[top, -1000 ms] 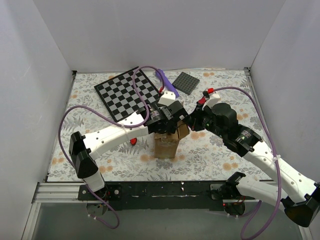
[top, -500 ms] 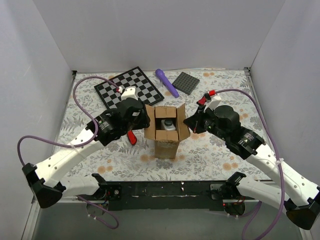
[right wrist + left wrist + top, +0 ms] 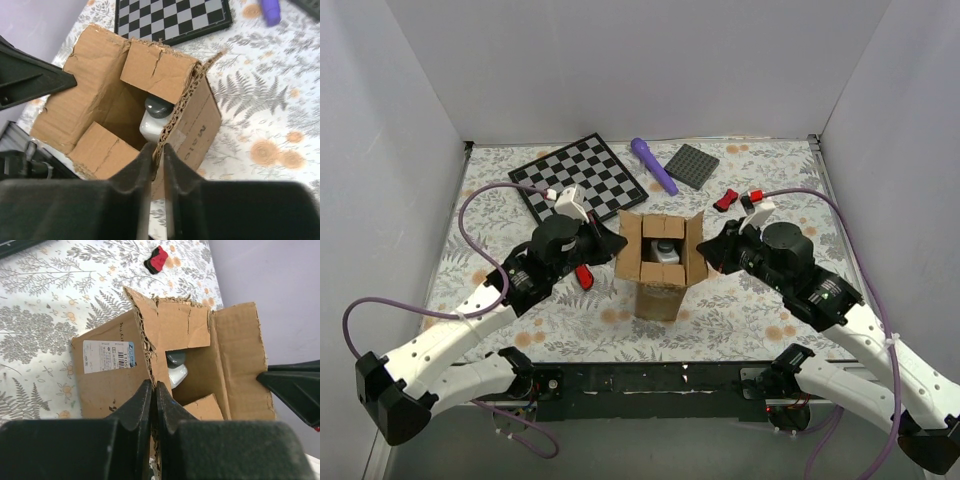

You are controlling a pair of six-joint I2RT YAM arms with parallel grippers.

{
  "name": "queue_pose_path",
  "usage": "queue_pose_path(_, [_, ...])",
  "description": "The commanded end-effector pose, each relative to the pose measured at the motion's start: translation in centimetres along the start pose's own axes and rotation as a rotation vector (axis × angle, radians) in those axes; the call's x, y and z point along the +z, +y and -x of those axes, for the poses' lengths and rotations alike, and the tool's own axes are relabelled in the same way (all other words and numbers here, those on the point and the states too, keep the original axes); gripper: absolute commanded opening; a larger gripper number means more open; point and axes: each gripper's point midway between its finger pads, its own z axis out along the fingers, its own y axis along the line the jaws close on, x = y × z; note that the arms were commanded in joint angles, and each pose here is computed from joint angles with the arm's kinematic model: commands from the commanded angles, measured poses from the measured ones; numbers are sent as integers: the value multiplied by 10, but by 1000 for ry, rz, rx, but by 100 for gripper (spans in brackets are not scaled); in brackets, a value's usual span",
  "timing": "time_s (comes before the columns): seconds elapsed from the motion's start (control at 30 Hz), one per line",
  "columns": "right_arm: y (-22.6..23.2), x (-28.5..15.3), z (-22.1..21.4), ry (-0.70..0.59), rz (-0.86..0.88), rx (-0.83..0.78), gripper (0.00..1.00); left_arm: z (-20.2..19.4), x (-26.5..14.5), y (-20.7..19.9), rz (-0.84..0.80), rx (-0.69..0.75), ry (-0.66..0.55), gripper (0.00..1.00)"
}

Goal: Unpack the express box
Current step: Open the express box at the center of the board.

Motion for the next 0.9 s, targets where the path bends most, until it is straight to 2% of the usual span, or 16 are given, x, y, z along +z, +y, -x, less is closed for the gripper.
queue_pose_path(0.0, [10,-15,26,-90,41,-53,34,-19,-2,0,-74,-32,30,0])
queue_pose_path(0.07, [13,-20,35,-114,42,-53,53,-10,-4,-2,-67,-26,-2,0])
queue_pose_path(0.17, [20,-28,53,-163,55,-50,63,-3,-1,-5,-45,-5,1,0])
queue_pose_path(0.33, [53,-43,86,-253,193,-70,65,2,1,-10,-38,13,6,0])
queue_pose_path(0.43, [75,-41,91,-242,296,-103,59,6,3,-10,-23,22,-3,0])
queue_pose_path(0.47, [83,-42,98,-242,315,-112,53,7,4,-10,-22,27,-4,0])
queue_pose_path(0.6, [101,-21,88,-96,381,-124,34,7,7,-7,-6,34,-2,0])
queue_pose_path(0.73, [108,8,71,-10,382,-137,22,3,9,-3,3,32,3,0])
queue_pose_path(0.87, [96,29,51,85,324,-154,18,-1,7,3,14,35,1,0])
